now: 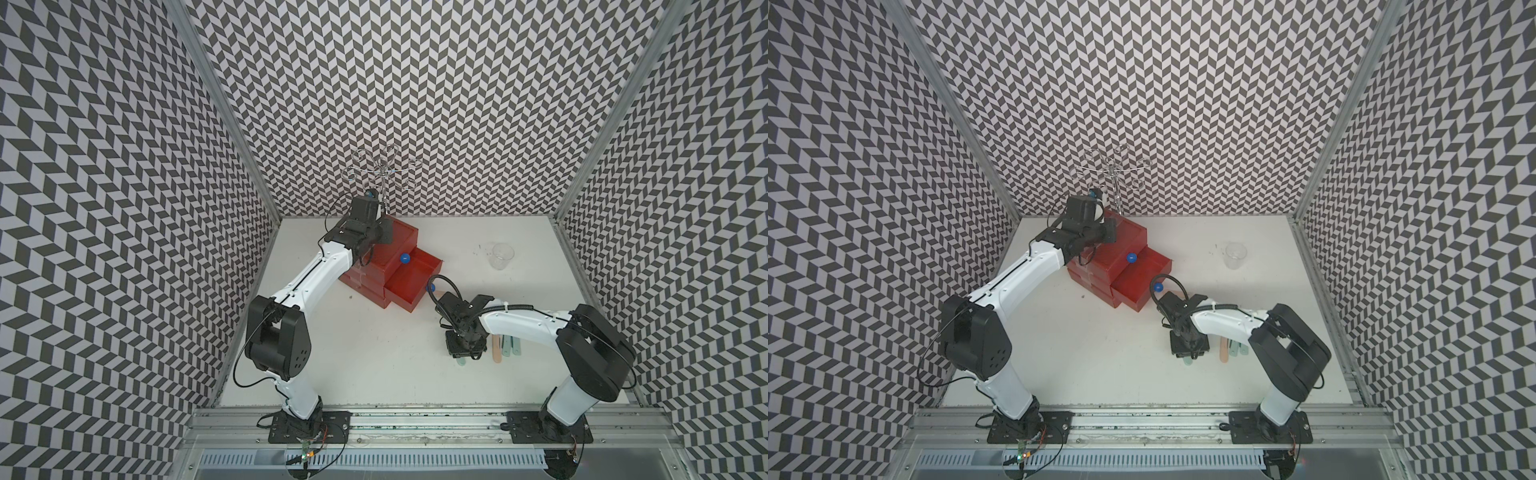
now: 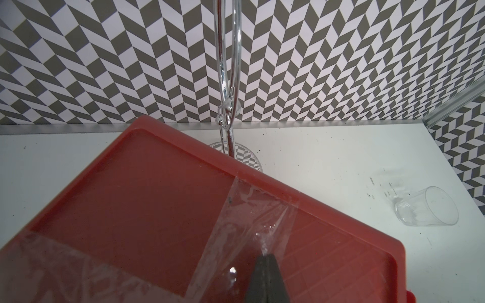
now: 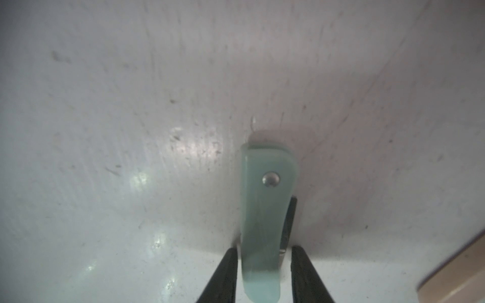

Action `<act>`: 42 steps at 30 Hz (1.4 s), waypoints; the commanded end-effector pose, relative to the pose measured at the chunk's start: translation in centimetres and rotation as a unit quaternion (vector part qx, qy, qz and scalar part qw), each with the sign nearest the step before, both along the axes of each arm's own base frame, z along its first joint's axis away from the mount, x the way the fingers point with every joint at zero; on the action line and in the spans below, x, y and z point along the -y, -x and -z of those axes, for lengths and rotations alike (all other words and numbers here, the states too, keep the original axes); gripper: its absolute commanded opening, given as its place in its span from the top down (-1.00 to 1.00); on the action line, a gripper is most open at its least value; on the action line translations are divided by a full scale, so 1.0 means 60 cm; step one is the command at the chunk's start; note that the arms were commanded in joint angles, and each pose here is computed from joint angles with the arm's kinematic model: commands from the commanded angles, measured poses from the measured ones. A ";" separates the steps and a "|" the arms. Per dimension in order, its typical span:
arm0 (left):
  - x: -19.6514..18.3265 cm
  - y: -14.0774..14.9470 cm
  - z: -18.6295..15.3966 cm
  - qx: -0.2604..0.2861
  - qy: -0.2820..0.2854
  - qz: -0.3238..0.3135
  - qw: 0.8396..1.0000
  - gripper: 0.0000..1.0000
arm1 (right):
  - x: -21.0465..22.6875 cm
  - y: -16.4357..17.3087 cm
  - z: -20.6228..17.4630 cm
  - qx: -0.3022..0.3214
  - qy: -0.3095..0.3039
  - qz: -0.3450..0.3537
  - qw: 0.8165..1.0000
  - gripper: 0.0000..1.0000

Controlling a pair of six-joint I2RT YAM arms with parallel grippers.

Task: Place the fruit knives into the drawer by color
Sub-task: Pick up the fruit knife from the center of the board.

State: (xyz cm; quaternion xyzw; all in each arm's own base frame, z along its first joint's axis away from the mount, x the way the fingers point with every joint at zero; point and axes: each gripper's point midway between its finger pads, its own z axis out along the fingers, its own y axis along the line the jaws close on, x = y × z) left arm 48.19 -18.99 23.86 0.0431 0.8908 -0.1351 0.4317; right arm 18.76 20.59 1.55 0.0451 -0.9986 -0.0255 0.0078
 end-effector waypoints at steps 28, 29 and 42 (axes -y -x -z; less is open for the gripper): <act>-0.035 0.082 0.194 -0.194 -0.084 -0.001 0.977 1.00 | 0.046 -0.017 0.015 0.026 0.014 0.019 0.999 0.63; -0.034 0.082 0.193 -0.194 -0.083 -0.001 0.977 1.00 | 0.047 -0.020 0.013 0.028 0.013 0.020 0.999 0.63; -0.035 0.082 0.191 -0.193 -0.084 0.000 0.978 1.00 | 0.053 -0.036 -0.007 0.042 0.013 0.022 0.999 0.64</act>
